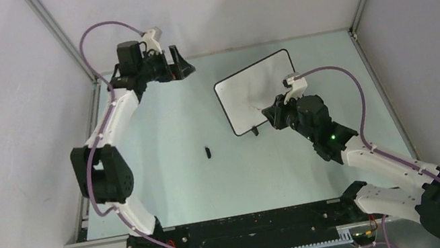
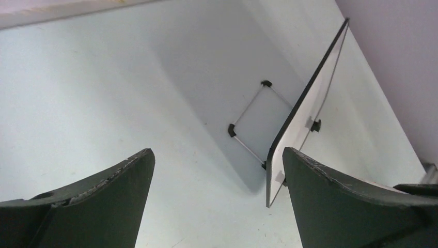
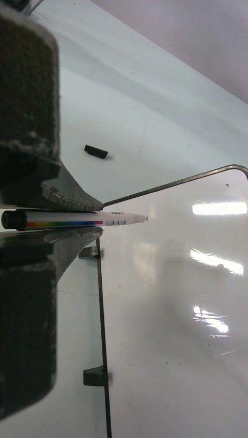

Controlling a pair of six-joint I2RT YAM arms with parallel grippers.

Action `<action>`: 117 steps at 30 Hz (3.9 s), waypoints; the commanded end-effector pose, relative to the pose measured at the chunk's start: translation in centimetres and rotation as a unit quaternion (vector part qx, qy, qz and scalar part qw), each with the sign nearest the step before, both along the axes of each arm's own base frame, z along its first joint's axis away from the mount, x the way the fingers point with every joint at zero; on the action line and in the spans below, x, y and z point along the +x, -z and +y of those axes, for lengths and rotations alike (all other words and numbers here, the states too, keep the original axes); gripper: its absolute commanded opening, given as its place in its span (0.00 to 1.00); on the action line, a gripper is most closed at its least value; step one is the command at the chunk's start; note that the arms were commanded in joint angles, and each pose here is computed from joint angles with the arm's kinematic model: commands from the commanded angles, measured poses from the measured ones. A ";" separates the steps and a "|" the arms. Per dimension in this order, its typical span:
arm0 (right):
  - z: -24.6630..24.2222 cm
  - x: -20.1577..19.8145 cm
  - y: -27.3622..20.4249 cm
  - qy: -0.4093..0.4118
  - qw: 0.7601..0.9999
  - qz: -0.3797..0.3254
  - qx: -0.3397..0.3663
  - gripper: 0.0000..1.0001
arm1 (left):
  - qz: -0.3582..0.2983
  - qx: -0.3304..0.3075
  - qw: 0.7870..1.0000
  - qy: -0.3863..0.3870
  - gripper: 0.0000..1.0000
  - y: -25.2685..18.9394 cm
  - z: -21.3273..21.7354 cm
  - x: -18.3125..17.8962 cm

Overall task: Write a sentence on the whiteboard
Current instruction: Adjust the whiteboard on the whiteboard stand.

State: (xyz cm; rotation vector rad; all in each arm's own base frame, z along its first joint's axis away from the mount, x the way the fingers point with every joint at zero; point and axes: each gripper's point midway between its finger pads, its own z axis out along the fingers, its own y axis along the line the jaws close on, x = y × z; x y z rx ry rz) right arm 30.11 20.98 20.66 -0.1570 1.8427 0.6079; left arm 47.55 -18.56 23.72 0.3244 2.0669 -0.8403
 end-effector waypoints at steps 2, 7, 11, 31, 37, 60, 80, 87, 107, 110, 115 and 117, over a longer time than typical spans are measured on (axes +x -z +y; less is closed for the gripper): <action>-0.4 0.3 -1.6 0.013 0.999 -0.027 0.018 0.00 | -0.058 0.056 0.991 -0.102 0.99 -4.7 3.7 -0.3; -0.4 0.3 -1.6 0.011 0.999 -0.028 0.017 0.00 | -0.058 0.024 0.992 -0.110 0.99 -4.5 3.1 0.5; -0.6 0.2 -1.7 0.016 0.999 -0.029 0.016 0.00 | -0.054 -0.034 0.992 -0.104 0.99 -3.4 1.4 2.5; -0.7 0.6 -0.5 0.024 0.999 -0.018 0.012 0.00 | -0.155 -0.086 0.964 -0.197 0.99 -4.1 5.9 1.6; -1.1 0.6 -0.3 0.032 0.999 -0.023 0.004 0.00 | -0.107 -0.097 0.989 -0.040 1.00 -1.6 0.8 0.7; -2.1 0.1 -0.2 0.046 0.998 -0.038 -0.002 0.00 | -0.092 -0.214 0.966 0.114 0.81 1.9 -7.6 -2.6; -2.1 0.2 0.5 0.049 0.998 -0.032 -0.005 0.00 | -0.033 -0.163 0.975 0.149 0.40 6.0 -9.9 -3.8; -2.0 0.2 0.5 0.045 0.999 -0.030 -0.002 0.00 | -0.028 -0.169 0.971 0.168 0.01 6.0 -10.1 -4.7; -2.0 -0.1 0.1 0.045 0.998 -0.030 0.010 0.00 | 0.043 -0.196 0.939 0.279 0.00 5.8 -7.5 -10.6; -2.3 -0.1 -0.3 0.051 0.998 -0.034 0.013 0.00 | 0.033 -0.195 0.942 0.271 0.00 5.0 -6.4 -10.6; -3.7 -0.1 -1.5 0.084 0.995 -0.051 0.023 0.00 | 0.043 -0.165 0.952 0.256 0.00 6.1 -6.0 -10.1; -5.0 0.1 -2.3 0.114 0.991 -0.062 0.028 0.00 | 0.044 -0.153 0.954 0.254 0.00 6.3 -6.5 -10.0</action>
